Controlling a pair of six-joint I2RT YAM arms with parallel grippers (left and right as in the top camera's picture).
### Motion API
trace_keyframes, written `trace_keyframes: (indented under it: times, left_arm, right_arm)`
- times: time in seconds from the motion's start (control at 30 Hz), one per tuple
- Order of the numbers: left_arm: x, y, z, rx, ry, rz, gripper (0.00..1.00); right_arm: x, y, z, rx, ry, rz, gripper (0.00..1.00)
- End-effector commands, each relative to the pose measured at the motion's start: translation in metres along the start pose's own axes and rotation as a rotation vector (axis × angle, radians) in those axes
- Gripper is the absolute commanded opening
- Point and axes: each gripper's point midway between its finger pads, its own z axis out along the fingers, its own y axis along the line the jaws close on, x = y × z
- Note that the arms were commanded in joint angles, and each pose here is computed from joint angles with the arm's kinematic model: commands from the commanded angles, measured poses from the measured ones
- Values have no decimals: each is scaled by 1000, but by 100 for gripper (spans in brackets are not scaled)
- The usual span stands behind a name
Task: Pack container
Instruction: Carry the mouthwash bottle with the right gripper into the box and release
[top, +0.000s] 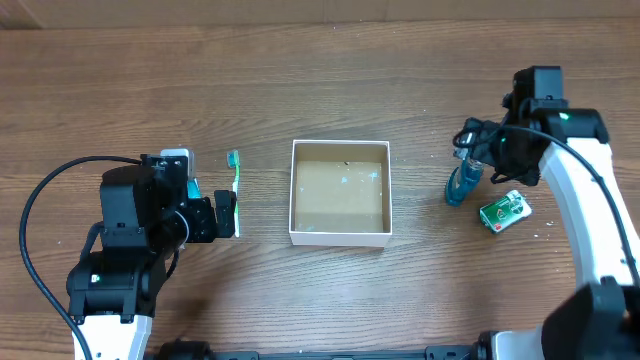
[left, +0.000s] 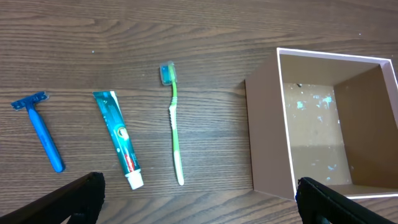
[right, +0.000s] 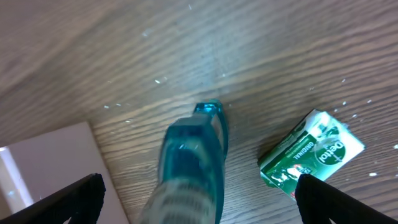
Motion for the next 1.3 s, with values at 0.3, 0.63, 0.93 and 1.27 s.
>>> trace_keyframes:
  times: [0.3, 0.63, 0.93, 1.27]
  left_arm:
    - [-8, -7, -6, 25, -23, 16, 100]
    - [-8, -7, -6, 25, -23, 16, 100]
    - [-8, -7, -6, 25, -23, 16, 100]
    - [-8, -7, -6, 25, -22, 16, 100]
  right_arm:
    - [12, -8, 30, 56, 111, 13, 56]
    - [-4, 5, 5, 24, 35, -7, 29]
    - [32, 171, -166, -216, -266, -405, 6]
    - [91, 262, -48, -136, -78, -472, 4]
